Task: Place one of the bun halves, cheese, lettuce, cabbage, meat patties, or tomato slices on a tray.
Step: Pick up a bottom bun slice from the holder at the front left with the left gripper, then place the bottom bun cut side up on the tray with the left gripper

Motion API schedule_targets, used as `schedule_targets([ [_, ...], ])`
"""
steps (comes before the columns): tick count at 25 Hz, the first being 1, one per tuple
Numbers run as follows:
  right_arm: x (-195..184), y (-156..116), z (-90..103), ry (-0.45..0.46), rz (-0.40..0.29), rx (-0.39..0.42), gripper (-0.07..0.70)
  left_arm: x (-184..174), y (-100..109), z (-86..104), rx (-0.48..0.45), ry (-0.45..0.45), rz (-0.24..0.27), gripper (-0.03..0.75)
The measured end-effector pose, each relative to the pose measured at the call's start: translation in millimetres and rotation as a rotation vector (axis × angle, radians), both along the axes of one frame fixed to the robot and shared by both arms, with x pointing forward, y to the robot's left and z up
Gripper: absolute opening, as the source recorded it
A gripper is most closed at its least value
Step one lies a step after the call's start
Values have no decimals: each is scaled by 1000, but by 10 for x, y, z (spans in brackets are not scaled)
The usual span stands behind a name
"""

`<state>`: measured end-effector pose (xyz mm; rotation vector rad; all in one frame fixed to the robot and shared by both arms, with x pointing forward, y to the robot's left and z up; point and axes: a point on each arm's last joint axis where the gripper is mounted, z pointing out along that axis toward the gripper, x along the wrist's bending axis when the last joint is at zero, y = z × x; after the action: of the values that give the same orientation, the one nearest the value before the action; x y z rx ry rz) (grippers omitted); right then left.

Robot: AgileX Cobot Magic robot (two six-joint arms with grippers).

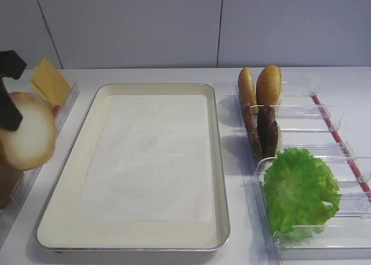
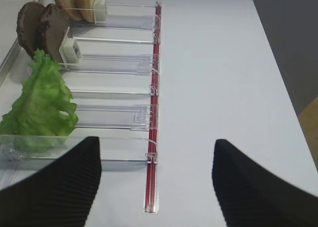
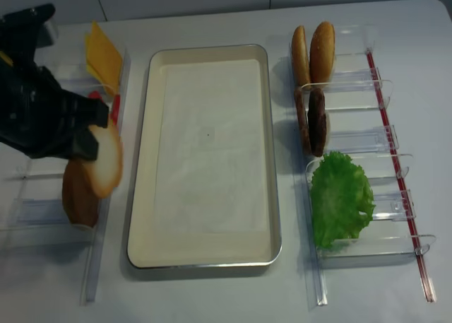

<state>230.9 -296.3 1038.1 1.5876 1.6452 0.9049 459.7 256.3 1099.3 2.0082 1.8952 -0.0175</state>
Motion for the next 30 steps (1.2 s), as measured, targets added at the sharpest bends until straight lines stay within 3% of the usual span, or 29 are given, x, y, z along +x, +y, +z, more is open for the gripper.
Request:
schedule_targets([
  [4,0,0,0,0,0,0,470,-14,-167,59,-176,-22,-102,144],
  [9,0,0,0,0,0,0,470,100,-307,2,-321,-9,-180,141],
  [18,0,0,0,0,0,0,470,559,-495,-483,-510,92,-233,141],
  [26,0,0,0,0,0,0,470,716,-697,-904,-528,189,-305,141],
  [30,0,0,0,0,0,0,470,776,-719,-1091,-527,235,-307,137],
])
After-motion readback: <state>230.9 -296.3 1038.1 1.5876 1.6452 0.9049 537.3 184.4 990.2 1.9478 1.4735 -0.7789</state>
